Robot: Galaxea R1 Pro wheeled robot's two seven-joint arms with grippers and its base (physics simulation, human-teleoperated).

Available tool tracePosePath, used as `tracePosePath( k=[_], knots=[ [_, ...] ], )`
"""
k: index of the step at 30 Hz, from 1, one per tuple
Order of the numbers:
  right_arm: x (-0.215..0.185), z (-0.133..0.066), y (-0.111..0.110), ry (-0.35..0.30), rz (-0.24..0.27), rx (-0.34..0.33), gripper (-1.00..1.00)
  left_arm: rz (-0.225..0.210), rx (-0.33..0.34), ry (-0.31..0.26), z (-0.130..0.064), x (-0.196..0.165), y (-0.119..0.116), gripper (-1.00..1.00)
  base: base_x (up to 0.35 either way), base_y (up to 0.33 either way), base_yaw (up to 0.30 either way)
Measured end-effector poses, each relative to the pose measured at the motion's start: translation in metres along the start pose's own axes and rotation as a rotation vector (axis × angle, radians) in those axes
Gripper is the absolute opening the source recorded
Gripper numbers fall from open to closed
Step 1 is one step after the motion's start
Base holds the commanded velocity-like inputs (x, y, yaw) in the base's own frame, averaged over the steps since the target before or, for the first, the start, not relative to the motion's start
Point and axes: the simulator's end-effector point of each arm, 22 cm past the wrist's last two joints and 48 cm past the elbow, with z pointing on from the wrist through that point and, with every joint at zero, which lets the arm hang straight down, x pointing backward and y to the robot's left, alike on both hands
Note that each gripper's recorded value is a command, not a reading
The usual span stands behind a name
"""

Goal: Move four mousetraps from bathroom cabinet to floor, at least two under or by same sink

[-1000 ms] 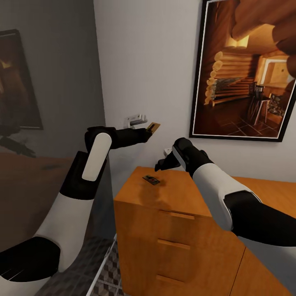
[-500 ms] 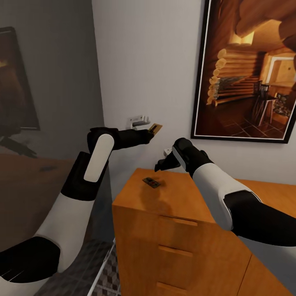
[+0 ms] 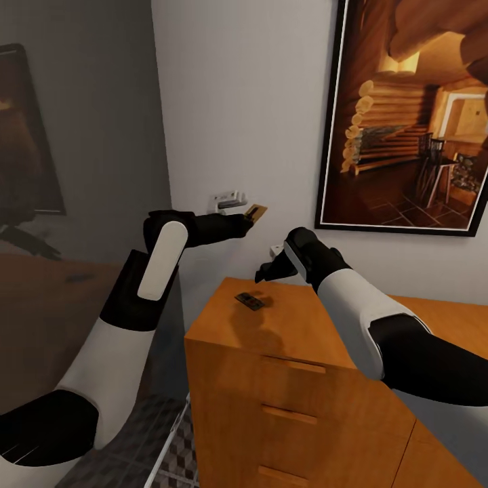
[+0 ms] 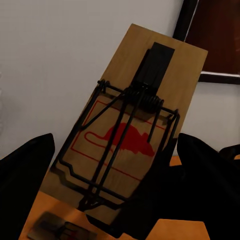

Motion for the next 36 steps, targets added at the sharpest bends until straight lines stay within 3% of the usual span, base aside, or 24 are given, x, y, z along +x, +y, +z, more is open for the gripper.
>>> tracePosePath(
  k=[17, 28, 36],
  knots=[
    [-0.001, 0.0, 0.003, -0.003, 0.004, -0.012, 1.0, 0.002, 0.001, 0.001, 0.0, 0.001, 0.0, -1.0, 0.0, 0.0, 0.0],
    [-0.016, -0.011, 0.003, -0.048, -0.006, -0.005, 1.0, 0.003, 0.0, 0.003, 0.0, 0.001, 0.0, -1.0, 0.0, 0.0, 0.004],
    [-0.019, -0.013, 0.003, -0.055, -0.005, -0.007, 1.0, 0.003, 0.0, 0.004, 0.0, 0.001, 0.0, -1.0, 0.0, 0.0, 0.156]
  ],
)
